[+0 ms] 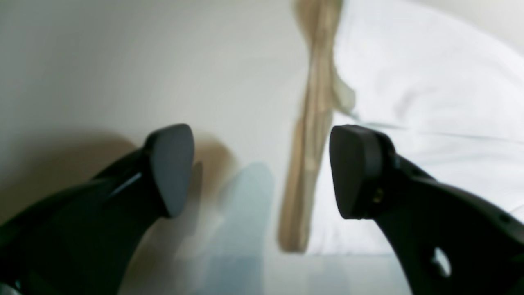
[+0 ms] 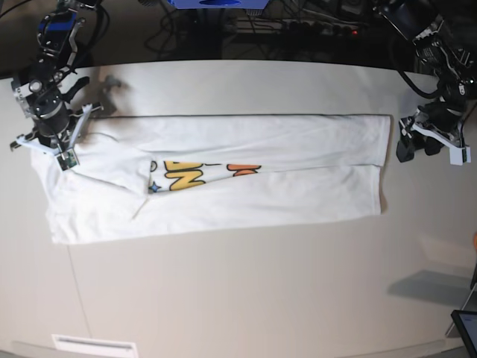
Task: Fold the T-shirt properly
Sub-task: 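Move both grippers outward to the band's two short ends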
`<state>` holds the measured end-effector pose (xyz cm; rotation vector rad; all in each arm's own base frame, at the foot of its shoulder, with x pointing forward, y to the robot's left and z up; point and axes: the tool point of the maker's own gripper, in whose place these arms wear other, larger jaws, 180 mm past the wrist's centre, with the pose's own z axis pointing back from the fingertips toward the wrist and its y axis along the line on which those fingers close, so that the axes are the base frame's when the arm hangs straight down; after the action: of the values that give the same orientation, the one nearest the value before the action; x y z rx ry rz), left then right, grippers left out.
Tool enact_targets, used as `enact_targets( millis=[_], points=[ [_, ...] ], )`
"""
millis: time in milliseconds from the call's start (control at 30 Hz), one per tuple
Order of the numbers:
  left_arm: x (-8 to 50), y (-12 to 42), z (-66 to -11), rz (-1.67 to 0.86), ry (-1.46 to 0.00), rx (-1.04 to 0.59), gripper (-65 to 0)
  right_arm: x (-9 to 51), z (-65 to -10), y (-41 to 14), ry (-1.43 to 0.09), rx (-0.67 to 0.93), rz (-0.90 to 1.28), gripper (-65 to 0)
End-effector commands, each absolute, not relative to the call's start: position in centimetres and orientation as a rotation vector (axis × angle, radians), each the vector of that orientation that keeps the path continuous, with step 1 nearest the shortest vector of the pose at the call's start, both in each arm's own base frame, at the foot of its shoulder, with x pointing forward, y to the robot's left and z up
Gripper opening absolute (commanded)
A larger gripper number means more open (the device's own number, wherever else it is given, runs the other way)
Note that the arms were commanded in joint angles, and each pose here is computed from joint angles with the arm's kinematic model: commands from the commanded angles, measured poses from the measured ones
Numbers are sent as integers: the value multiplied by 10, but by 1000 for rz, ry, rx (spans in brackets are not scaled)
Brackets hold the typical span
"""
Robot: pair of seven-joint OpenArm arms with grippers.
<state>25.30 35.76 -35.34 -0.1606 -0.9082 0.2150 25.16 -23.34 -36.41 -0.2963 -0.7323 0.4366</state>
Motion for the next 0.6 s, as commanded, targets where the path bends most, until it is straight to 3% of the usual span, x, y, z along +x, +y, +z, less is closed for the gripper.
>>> enact_targets(
  millis=[0, 367, 567],
  points=[
    [258, 365, -337, 202, -958, -148, -144, 259, -353, -236, -771, -314, 436, -634],
    [272, 357, -333, 200, -988, -182, -144, 259, -354, -236, -770, -313, 435, -634],
    [287, 336, -357, 216, -943, -273, -151, 260, -353, -235, -772, -312, 436, -634]
  ],
)
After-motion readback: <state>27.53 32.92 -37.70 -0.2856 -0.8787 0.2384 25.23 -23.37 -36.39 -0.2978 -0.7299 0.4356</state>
